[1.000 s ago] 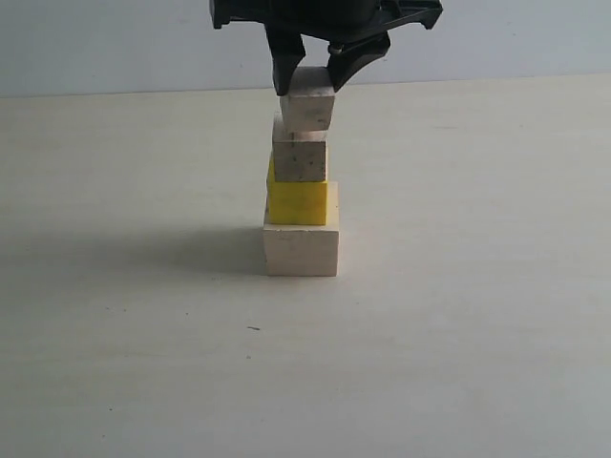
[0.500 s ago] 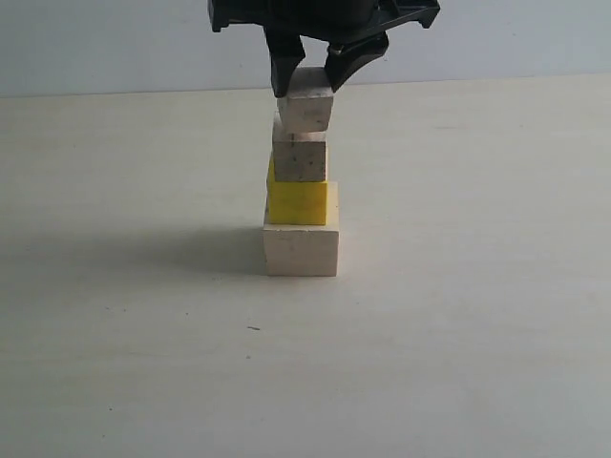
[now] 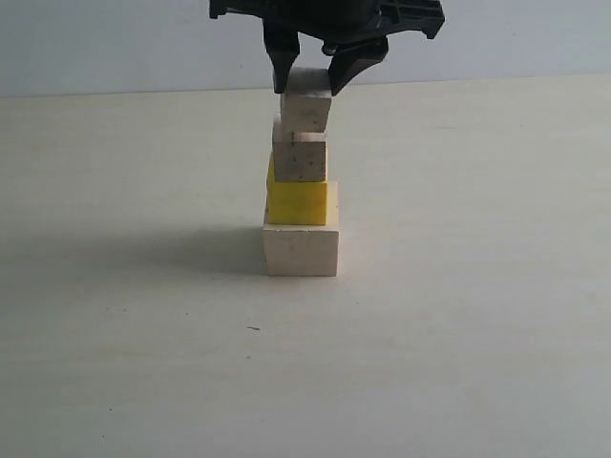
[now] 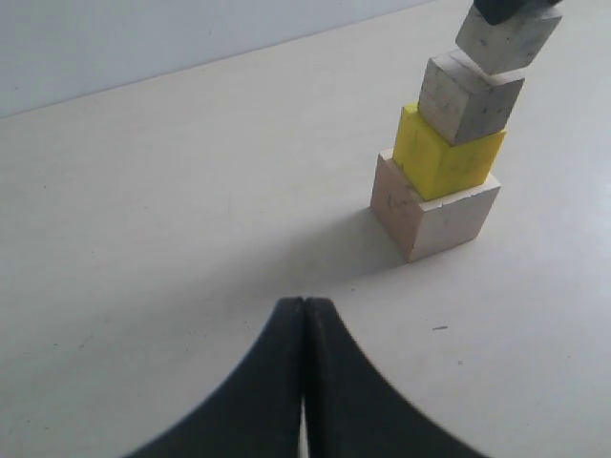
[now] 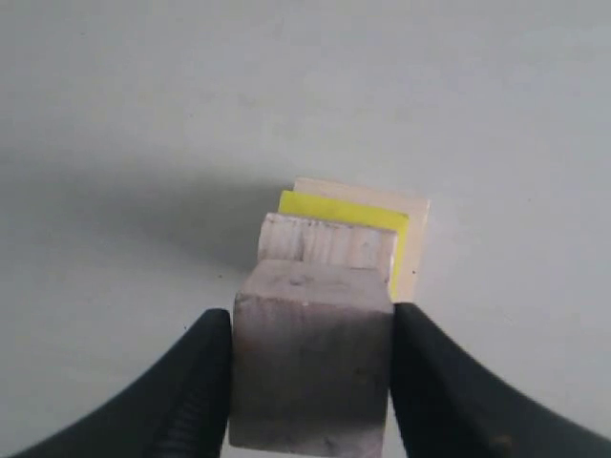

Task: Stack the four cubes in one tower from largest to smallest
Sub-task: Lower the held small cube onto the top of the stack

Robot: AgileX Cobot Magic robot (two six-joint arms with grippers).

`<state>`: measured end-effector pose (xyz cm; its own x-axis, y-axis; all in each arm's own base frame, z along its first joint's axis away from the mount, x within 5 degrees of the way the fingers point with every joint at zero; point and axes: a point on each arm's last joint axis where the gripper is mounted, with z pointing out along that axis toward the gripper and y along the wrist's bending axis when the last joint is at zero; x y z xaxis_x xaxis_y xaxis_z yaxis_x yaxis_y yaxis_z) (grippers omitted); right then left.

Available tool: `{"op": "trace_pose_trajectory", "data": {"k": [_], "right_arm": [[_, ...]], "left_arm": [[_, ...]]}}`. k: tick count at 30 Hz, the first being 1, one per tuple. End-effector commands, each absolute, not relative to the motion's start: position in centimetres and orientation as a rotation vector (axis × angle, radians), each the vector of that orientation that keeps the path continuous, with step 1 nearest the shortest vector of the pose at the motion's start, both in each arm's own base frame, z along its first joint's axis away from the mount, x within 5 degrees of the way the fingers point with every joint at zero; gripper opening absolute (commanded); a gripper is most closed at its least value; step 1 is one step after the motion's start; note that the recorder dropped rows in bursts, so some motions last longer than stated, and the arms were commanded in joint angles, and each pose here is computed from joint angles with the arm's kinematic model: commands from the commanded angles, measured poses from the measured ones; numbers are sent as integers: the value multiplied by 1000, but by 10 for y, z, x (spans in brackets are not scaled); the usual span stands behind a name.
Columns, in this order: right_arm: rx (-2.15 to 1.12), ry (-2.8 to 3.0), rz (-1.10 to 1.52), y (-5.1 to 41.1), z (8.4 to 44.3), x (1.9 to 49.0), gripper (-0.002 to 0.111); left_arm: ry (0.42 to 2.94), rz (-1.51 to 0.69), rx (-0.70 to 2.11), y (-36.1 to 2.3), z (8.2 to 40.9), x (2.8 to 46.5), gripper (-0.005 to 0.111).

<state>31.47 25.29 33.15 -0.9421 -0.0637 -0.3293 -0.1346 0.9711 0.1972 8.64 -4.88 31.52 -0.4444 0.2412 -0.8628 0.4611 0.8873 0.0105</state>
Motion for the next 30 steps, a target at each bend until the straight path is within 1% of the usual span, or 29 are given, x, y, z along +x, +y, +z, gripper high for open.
{"op": "trace_pose_trajectory", "data": {"k": [1, 13, 20, 30], "right_arm": [[-146, 2781, 300, 256, 333, 313, 0], [-97, 2779, 282, 255, 331, 315, 0], [-99, 2804, 259, 259, 319, 320, 0], [-74, 2804, 259, 259, 319, 320, 0]], "left_arm": [[2039, -289, 501, -49, 316, 86, 0], [2041, -288, 501, -49, 315, 86, 0], [2041, -288, 501, -49, 315, 86, 0], [2041, -288, 501, -49, 315, 86, 0]]}}
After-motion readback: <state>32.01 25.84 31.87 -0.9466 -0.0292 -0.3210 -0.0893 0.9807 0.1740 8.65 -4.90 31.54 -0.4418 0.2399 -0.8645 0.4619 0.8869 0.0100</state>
